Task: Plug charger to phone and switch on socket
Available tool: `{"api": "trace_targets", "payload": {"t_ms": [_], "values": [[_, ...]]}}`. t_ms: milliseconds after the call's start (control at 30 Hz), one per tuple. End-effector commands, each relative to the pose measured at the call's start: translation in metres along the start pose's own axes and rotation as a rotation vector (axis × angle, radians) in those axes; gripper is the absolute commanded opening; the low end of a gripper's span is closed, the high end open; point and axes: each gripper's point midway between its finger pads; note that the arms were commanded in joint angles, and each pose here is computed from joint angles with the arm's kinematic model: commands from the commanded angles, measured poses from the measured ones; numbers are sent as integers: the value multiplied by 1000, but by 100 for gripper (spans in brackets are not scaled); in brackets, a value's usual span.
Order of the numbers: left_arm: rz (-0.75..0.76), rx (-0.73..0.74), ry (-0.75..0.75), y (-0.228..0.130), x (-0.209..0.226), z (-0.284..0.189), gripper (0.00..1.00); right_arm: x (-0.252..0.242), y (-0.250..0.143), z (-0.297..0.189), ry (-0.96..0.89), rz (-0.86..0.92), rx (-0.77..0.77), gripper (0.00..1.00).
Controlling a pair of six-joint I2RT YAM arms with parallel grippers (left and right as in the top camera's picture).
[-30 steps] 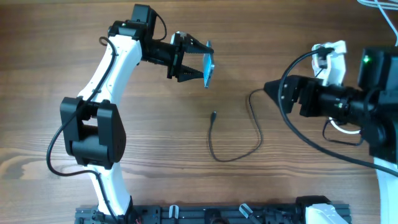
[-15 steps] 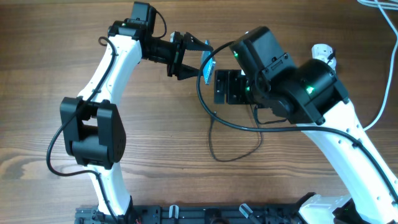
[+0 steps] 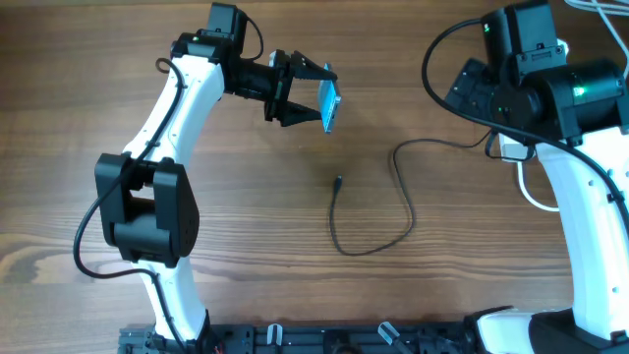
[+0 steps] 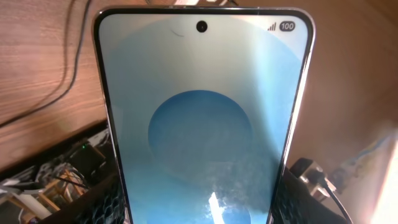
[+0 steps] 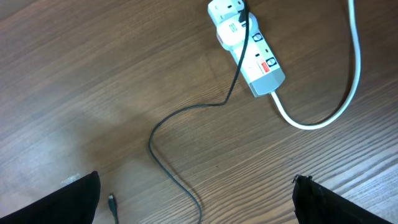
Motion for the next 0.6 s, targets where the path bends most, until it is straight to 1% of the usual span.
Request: {"api": "trace_targets", "payload": {"t_ms": [0,100,200,567], "values": [[49,95,-69,-32,-20,-10,66,4,2,0,20,-16,6,100],[50,107,-75,-34,-21,-10,66,7,0,0,39,-16,16,100],[77,177,-109,-47,-26,-12,66,8,-1,0,42,-17,20,100],[77,177,-109,-47,-26,-12,66,8,-8,7,37,-25,48,100]]}}
Point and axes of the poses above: each gripper's point midway between its finger pads, its own z axis out along the fingers, its own x axis along the line the jaws close on, y = z × x, and after that the axes turned 12 degrees about -z, right-handed
